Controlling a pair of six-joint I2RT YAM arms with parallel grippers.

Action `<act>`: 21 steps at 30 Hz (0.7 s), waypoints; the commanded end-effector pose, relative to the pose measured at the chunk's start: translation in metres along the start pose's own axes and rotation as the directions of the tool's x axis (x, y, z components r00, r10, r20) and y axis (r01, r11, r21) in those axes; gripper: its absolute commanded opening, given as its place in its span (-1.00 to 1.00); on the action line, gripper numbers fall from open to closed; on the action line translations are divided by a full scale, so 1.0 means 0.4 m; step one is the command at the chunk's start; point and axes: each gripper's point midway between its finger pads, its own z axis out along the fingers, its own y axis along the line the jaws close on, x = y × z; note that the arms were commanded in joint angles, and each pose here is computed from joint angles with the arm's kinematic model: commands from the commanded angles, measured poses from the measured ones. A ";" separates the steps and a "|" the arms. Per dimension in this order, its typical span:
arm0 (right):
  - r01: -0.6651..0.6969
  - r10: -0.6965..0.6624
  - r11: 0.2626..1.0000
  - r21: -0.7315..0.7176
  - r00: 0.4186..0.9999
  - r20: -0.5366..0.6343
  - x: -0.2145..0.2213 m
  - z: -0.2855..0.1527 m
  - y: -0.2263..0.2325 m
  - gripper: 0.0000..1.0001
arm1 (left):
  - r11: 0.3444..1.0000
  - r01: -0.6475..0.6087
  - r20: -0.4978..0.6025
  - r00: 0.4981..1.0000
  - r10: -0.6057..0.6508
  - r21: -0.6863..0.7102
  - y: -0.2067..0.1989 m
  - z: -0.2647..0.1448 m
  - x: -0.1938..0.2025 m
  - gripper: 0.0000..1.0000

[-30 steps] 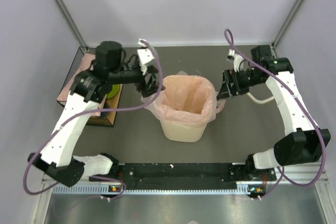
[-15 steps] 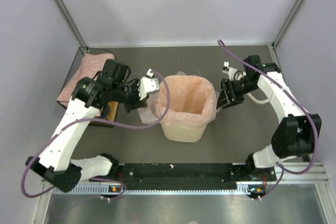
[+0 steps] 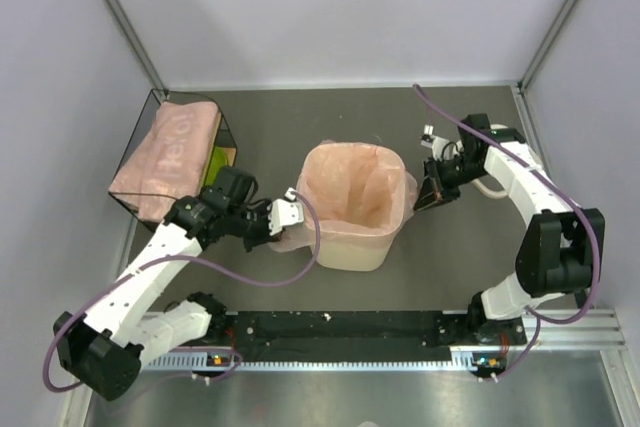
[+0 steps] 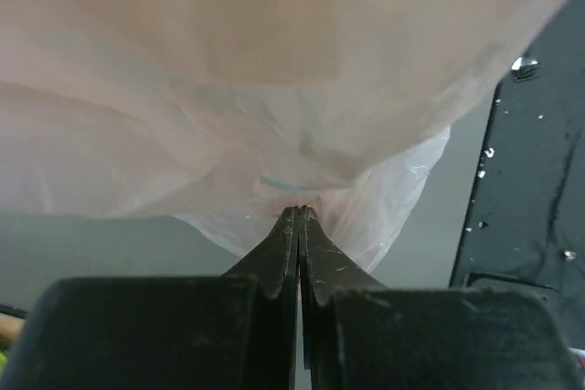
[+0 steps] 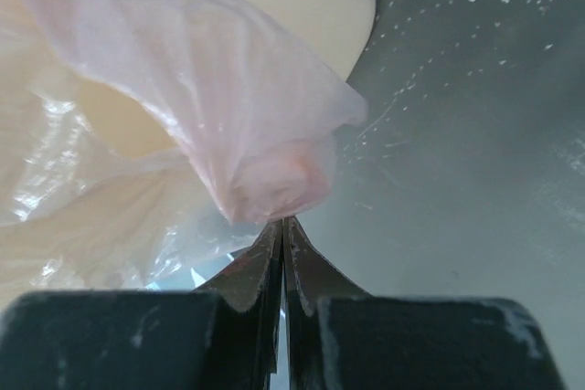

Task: Put the trash bags into the trash bin

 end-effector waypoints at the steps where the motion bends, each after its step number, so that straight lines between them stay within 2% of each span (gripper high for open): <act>1: -0.006 0.004 0.999 0.049 0.999 0.037 -0.032 0.027 -0.050 -1.00 | 0.985 -0.141 0.090 0.985 0.150 -0.098 0.056 0.037 -0.022 -1.00; 5: -0.039 0.037 0.996 0.079 0.999 0.025 -0.024 0.057 -0.090 -1.00 | 0.974 -0.208 0.104 0.971 0.217 -0.084 0.044 0.092 0.024 -1.00; 9: -0.080 0.081 0.993 0.084 0.997 -0.016 0.003 0.092 -0.122 -1.00 | 0.957 -0.269 0.156 0.946 0.283 -0.105 0.048 0.114 0.028 -1.00; 13: -0.010 0.010 1.000 -0.019 1.000 -0.018 0.010 0.064 -0.075 -0.99 | 0.954 -0.282 0.191 0.935 0.297 -0.105 0.040 0.094 0.008 -1.00; 14: 0.027 -0.026 0.999 -0.032 0.999 0.021 0.003 0.034 -0.070 -0.84 | 0.955 -0.276 0.201 0.935 0.293 -0.110 0.039 0.082 0.001 -0.60; 15: 0.022 -0.021 0.999 -0.036 1.000 0.021 0.012 0.010 -0.062 -0.49 | 0.952 -0.272 0.214 0.930 0.298 -0.144 0.044 0.056 -0.015 -0.40; 16: 0.026 -0.025 0.999 -0.041 0.999 0.035 0.012 -0.012 -0.061 -0.29 | 0.955 -0.257 0.234 0.929 0.286 -0.148 0.040 0.030 -0.033 -0.23; 17: 0.062 -0.059 0.996 -0.064 0.997 0.051 0.016 -0.036 -0.057 0.10 | 0.955 -0.248 0.252 0.925 0.283 -0.163 0.040 0.009 -0.046 0.07; 19: 0.023 -0.019 0.996 -0.091 0.999 0.047 0.037 -0.096 -0.051 0.35 | 0.945 -0.231 0.304 0.906 0.295 -0.230 0.046 -0.064 -0.087 0.27; 20: 0.072 -0.065 0.991 -0.115 0.996 0.060 0.036 -0.111 -0.048 0.52 | 0.949 -0.222 0.308 0.907 0.286 -0.224 0.032 -0.081 -0.087 0.32; 21: 0.076 -0.066 0.991 -0.109 0.994 0.091 0.021 -0.142 -0.056 0.60 | 0.940 -0.233 0.318 0.897 0.307 -0.249 0.023 -0.107 -0.099 0.37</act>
